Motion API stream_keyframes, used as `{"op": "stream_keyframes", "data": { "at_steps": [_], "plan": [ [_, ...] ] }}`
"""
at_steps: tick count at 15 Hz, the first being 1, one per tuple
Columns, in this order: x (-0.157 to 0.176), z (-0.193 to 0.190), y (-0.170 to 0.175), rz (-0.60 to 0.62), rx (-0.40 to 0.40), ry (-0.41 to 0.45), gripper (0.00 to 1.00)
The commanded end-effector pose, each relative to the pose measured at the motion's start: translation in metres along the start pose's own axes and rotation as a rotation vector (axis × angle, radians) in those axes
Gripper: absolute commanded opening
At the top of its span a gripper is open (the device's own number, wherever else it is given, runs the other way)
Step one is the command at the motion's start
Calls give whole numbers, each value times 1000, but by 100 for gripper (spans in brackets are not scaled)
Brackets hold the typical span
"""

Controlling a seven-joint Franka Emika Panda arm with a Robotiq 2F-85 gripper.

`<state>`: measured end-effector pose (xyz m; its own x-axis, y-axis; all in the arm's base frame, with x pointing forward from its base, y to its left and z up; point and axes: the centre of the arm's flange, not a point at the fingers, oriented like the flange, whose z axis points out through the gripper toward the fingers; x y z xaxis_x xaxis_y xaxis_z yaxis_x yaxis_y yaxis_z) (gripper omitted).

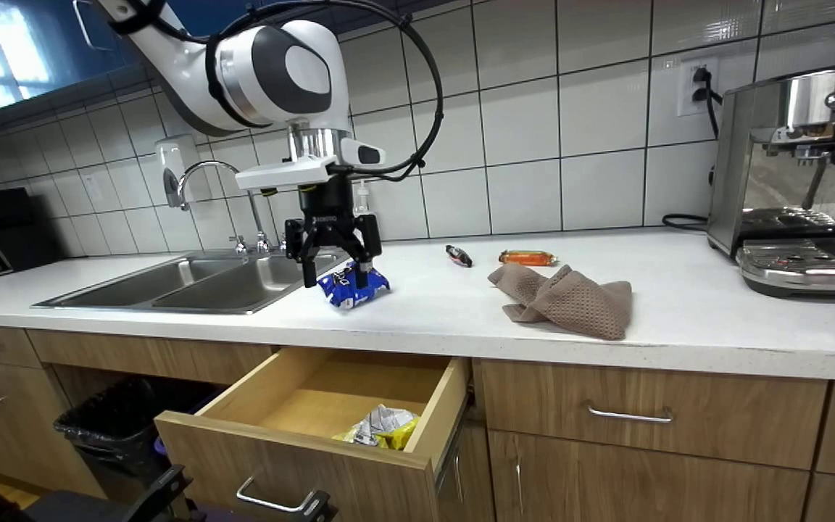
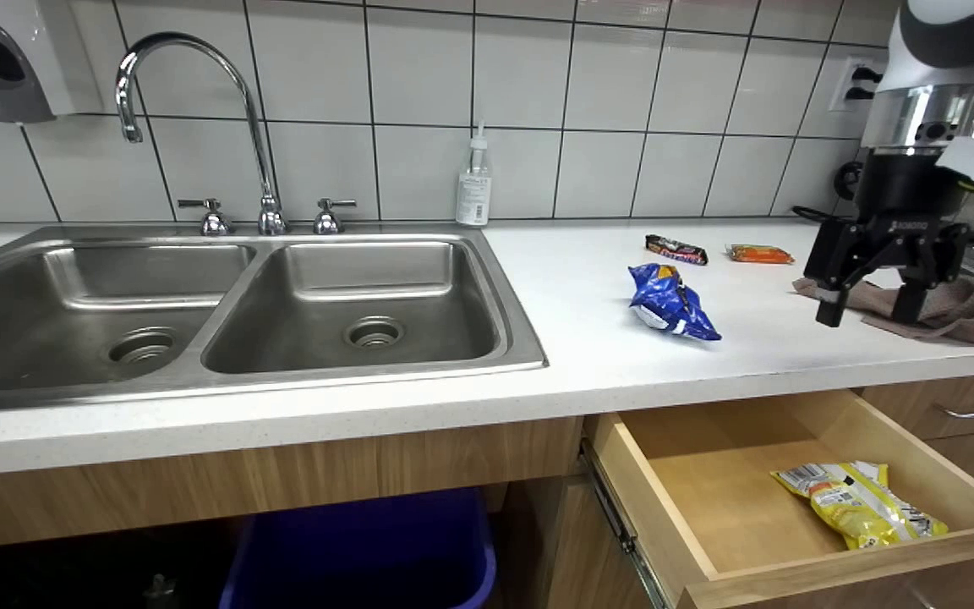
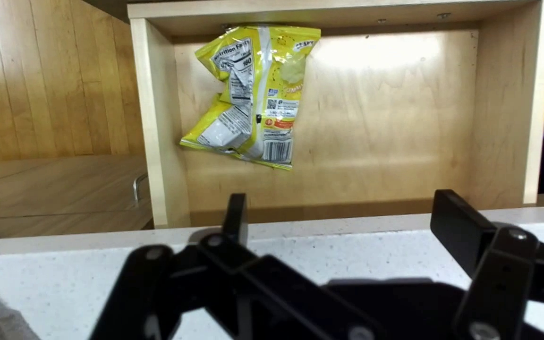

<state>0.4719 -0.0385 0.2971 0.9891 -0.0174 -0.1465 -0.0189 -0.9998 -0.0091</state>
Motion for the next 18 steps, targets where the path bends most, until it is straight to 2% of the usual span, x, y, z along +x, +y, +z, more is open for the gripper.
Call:
{"op": "stream_keyframes", "data": {
  "at_steps": [1,10,18],
  "plan": [
    [29,-10,-16,-36,28,-17,100],
    [85,-17,-55,-24,116,8,100],
    [130,-14,-75,4,189,23,100]
  ]
}}
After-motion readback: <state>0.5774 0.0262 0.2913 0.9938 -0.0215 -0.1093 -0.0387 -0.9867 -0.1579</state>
